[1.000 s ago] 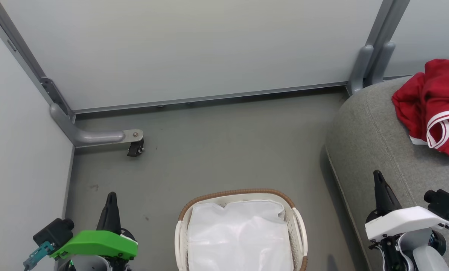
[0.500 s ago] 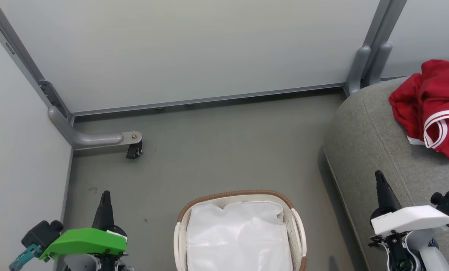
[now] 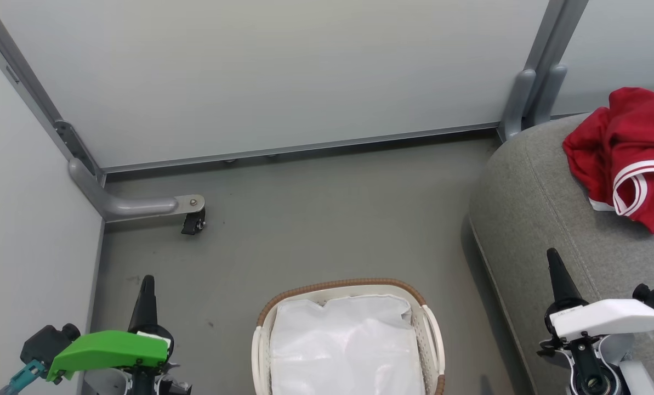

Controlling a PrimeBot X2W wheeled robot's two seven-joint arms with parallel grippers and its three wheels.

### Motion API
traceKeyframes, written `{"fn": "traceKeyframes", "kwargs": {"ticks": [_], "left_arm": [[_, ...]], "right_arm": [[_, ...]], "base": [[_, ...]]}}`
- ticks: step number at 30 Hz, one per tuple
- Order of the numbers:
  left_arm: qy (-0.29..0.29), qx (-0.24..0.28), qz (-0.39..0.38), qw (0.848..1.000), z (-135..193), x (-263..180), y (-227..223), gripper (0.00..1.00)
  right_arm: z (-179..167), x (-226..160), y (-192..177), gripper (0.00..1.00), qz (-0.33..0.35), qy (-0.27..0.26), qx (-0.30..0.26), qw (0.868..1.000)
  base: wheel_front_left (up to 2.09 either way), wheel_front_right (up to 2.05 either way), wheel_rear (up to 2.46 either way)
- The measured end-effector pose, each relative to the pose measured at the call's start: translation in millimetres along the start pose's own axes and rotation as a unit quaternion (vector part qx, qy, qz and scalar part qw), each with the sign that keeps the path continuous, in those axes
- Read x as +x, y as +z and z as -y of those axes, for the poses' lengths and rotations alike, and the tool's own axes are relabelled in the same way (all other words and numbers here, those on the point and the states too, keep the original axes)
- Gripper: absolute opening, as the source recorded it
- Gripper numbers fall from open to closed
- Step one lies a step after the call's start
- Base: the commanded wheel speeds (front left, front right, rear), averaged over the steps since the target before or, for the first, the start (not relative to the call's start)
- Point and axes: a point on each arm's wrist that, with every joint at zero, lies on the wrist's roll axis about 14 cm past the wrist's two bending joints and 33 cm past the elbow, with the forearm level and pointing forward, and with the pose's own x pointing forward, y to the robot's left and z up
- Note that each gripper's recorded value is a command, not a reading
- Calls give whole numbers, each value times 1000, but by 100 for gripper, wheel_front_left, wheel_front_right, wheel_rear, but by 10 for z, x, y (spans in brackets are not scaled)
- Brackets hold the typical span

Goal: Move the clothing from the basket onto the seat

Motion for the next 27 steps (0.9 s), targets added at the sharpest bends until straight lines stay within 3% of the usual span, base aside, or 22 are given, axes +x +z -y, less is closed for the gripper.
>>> {"fn": "traceKeyframes", "kwargs": {"ticks": [27], "left_arm": [[-25, -116, 6, 993, 124, 33, 135, 0]], "right_arm": [[-39, -31, 78, 0, 0, 8, 132, 991]], "base": [[0, 0, 0]]}}
